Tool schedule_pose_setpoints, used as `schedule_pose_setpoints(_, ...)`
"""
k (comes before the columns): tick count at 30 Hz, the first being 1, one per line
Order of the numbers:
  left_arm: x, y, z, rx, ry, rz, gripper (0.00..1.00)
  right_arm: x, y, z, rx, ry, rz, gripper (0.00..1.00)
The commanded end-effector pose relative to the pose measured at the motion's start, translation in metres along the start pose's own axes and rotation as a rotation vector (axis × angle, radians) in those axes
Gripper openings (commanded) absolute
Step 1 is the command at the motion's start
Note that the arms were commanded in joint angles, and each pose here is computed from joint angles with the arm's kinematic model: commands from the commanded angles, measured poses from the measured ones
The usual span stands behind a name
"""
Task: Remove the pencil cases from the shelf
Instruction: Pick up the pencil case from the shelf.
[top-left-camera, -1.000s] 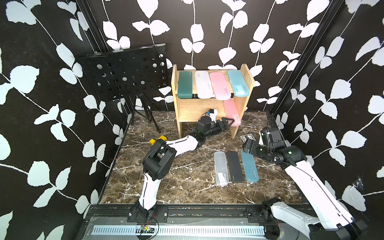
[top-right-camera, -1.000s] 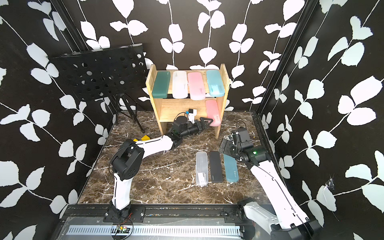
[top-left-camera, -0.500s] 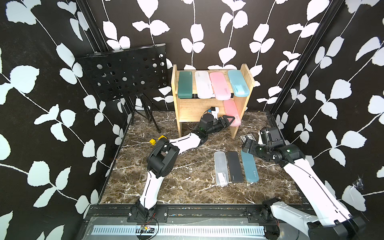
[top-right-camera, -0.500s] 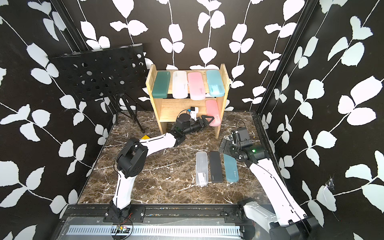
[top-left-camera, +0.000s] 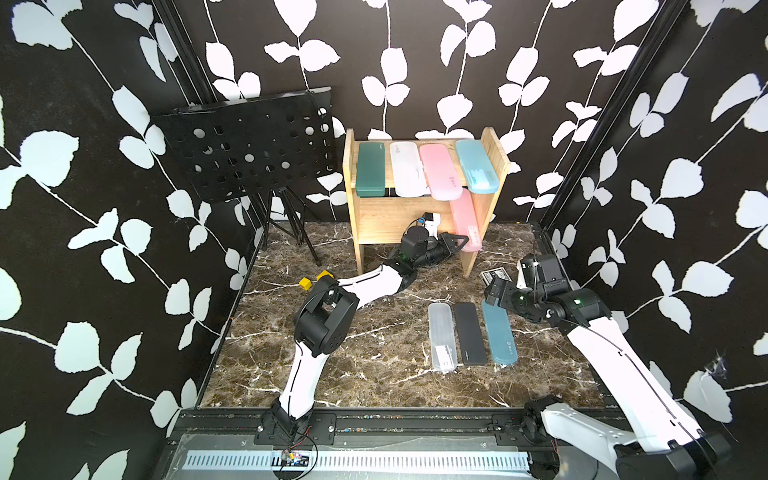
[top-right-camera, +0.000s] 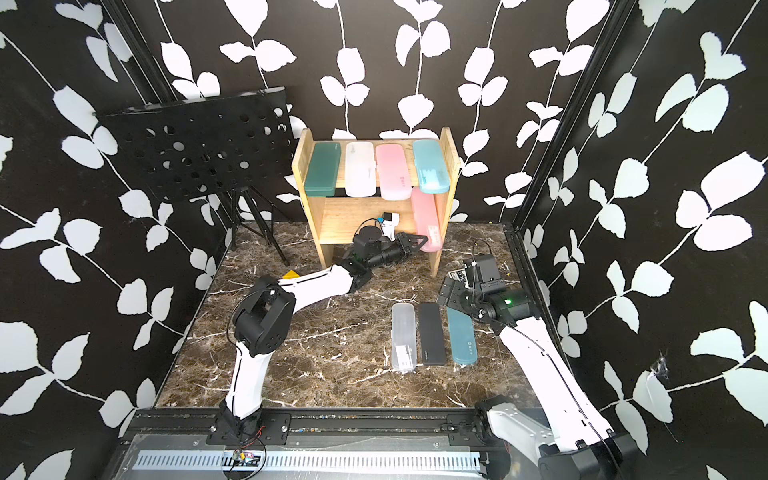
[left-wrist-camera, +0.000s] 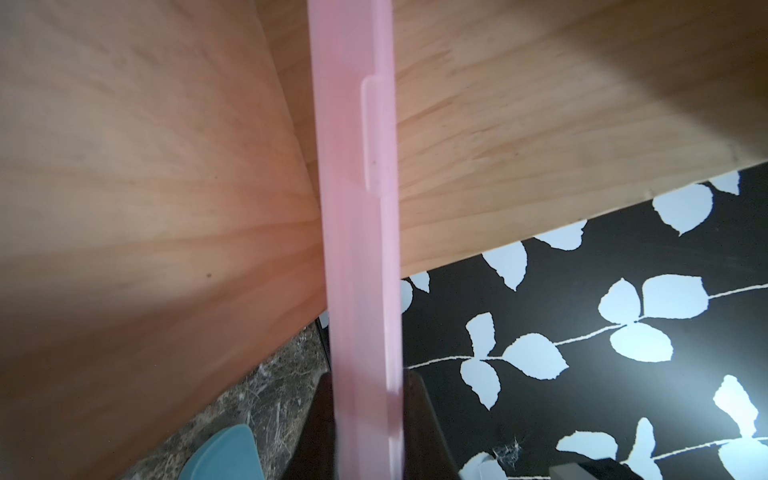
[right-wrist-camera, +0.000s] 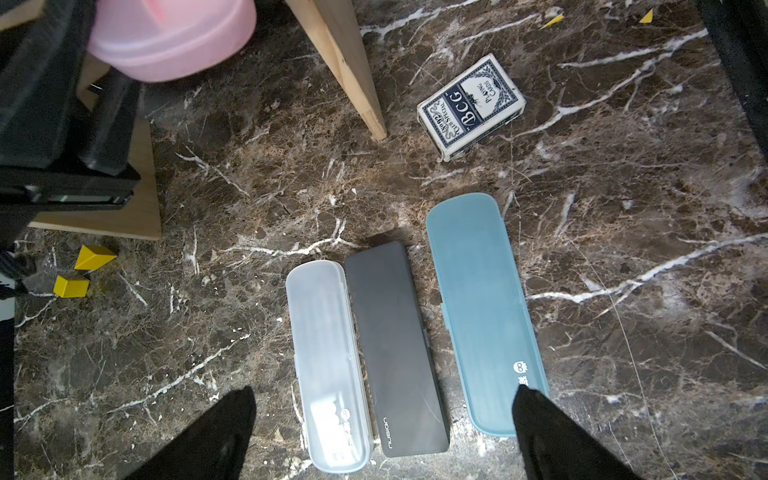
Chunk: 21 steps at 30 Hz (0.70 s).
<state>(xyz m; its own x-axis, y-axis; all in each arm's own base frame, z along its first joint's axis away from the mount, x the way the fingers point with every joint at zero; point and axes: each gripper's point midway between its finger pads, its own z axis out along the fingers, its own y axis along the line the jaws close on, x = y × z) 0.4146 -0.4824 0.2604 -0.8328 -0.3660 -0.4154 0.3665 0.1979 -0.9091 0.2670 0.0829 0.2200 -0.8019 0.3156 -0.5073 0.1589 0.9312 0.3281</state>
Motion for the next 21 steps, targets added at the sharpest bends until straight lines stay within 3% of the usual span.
schedule_pose_setpoints(1,0.000,-0.012,0.001,0.036,-0.003,0.016,0.00,-0.013,0.006,-0.015,-0.020,-0.041,-0.012,1.00)
schedule_pose_setpoints(5,0.000,-0.019,-0.008,0.054,-0.016,0.046,0.00,-0.016,0.012,-0.023,-0.051,-0.058,-0.031,1.00)
schedule_pose_setpoints(9,0.005,-0.030,-0.036,0.035,-0.023,0.180,0.00,-0.021,0.030,-0.040,-0.156,-0.108,-0.042,0.99)
schedule_pose_setpoints(15,0.033,-0.046,-0.110,0.034,-0.006,0.355,0.00,-0.012,0.065,-0.056,-0.260,-0.171,-0.118,0.99)
schedule_pose_setpoints(21,0.061,-0.047,-0.190,-0.042,0.002,0.464,0.00,-0.001,0.132,-0.061,-0.459,-0.221,-0.186,1.00)
